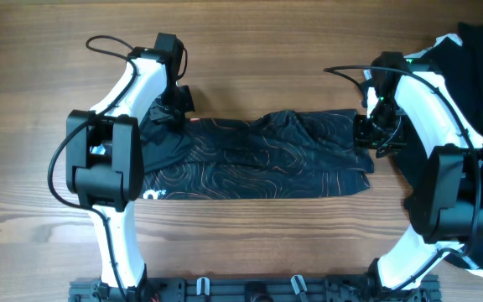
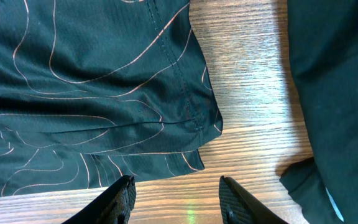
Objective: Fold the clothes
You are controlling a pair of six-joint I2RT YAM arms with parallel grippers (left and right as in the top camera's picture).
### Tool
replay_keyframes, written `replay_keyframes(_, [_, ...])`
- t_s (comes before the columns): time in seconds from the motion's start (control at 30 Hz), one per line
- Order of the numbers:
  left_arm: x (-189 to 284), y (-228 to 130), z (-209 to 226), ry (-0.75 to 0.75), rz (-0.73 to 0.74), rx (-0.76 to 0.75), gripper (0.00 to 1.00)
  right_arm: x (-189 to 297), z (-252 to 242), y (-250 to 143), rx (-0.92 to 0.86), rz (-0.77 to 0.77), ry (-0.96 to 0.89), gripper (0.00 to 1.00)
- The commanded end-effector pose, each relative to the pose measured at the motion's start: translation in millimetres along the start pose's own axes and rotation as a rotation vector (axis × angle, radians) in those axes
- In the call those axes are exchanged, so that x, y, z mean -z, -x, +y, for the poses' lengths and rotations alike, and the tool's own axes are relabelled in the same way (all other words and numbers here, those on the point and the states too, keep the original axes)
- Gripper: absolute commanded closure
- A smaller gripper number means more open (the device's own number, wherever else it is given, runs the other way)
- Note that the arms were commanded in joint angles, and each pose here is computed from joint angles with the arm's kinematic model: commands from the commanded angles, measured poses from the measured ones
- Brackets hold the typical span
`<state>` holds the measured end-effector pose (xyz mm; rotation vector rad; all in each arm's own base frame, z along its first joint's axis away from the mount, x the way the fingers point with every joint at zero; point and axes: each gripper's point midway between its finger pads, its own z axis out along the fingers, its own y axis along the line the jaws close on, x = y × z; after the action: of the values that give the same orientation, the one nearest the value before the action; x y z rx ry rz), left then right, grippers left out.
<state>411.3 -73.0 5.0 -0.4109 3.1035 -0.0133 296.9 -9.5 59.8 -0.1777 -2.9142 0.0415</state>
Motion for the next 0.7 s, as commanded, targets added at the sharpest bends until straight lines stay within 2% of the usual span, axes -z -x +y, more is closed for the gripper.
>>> replay_keyframes(0.0, [11, -3, 4, 0.011, 0.0, 0.008, 0.96, 5, 3, -1, 0.016, -0.016, 0.018, 0.51])
replay_keyframes(0.27, [95, -34, 5, -0.048, -0.028, -0.007, 0.96, 5, 3, 1, 0.018, -0.022, 0.018, 0.51])
replay_keyframes(0.4, [96, -61, -1, -0.019, 0.045, -0.049, 0.96, 5, 3, 1, 0.024, -0.023, 0.018, 0.51])
replay_keyframes(0.53, [92, -116, -16, 0.027, 0.199, -0.145, 0.96, 5, 3, 1, 0.025, -0.023, 0.018, 0.51])
replay_keyframes(0.67, [85, -145, -32, 0.062, 0.24, -0.237, 0.96, 5, 3, 1, 0.025, -0.023, 0.018, 0.51])
